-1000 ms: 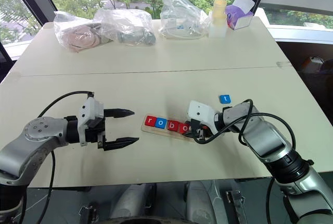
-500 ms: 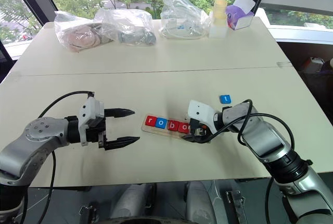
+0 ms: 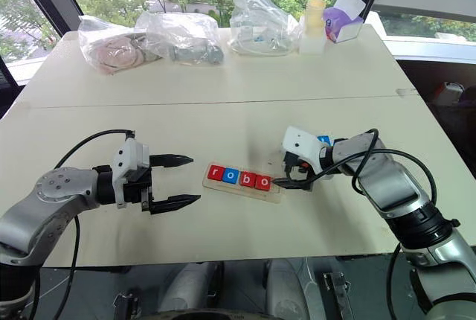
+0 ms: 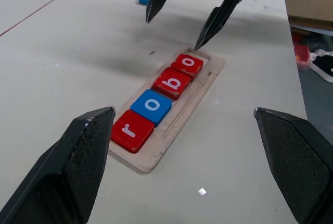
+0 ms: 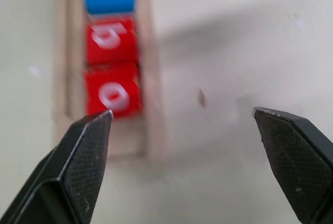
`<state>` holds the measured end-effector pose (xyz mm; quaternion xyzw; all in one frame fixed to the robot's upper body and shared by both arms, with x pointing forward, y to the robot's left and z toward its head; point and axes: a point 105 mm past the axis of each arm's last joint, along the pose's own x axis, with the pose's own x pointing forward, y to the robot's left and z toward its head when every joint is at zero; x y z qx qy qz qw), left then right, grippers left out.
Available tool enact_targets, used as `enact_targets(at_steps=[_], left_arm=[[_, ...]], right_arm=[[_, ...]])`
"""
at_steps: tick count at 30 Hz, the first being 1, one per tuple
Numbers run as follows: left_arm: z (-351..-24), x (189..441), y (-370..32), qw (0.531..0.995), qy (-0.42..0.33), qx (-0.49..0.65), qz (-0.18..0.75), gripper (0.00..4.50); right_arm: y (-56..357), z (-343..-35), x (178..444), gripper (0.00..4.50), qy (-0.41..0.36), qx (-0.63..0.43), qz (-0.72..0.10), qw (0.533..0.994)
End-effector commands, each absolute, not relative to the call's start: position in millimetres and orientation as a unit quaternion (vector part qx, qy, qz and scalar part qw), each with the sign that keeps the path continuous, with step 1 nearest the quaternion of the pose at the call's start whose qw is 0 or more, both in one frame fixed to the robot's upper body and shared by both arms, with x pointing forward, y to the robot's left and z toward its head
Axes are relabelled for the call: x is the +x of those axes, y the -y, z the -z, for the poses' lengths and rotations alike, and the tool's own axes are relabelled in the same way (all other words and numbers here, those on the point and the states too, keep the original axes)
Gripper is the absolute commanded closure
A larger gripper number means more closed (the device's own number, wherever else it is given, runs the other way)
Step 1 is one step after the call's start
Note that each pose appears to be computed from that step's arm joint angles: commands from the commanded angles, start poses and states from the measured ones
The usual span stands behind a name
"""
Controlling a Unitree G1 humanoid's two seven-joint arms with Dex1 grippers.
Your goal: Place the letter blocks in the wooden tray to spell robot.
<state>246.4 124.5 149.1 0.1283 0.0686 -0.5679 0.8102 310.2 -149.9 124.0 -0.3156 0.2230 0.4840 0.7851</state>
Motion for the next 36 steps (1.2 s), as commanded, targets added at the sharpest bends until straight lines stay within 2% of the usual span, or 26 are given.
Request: enact_targets(at_steps=[1, 15, 27, 31, 36], left_arm=[[-156.8, 242.9, -117.8, 0.803, -0.051, 0.132, 0.579, 0.00], [-157.4, 243.7, -118.7, 0.806, -0.050, 0.132, 0.574, 0.00], [-157.3, 243.0, -118.8, 0.809, -0.050, 0.132, 0.570, 0.00], [-157.2, 241.9, -118.2, 0.809, -0.049, 0.131, 0.571, 0.00], [-156.6, 241.9, -117.7, 0.808, -0.049, 0.130, 0.572, 0.00]], right_arm=[[155.4, -130.3, 314.2, 0.05, -0.208, -0.331, -0.475, 0.788], [138.7, -109.6, 310.0, 0.05, -0.211, -0.323, -0.495, 0.778], [122.2, -109.4, 316.5, 0.05, -0.193, -0.323, -0.503, 0.778], [138.9, -115.2, 316.7, 0.05, -0.197, -0.355, -0.486, 0.774], [160.6, -146.4, 317.5, 0.05, -0.186, -0.347, -0.454, 0.799]])
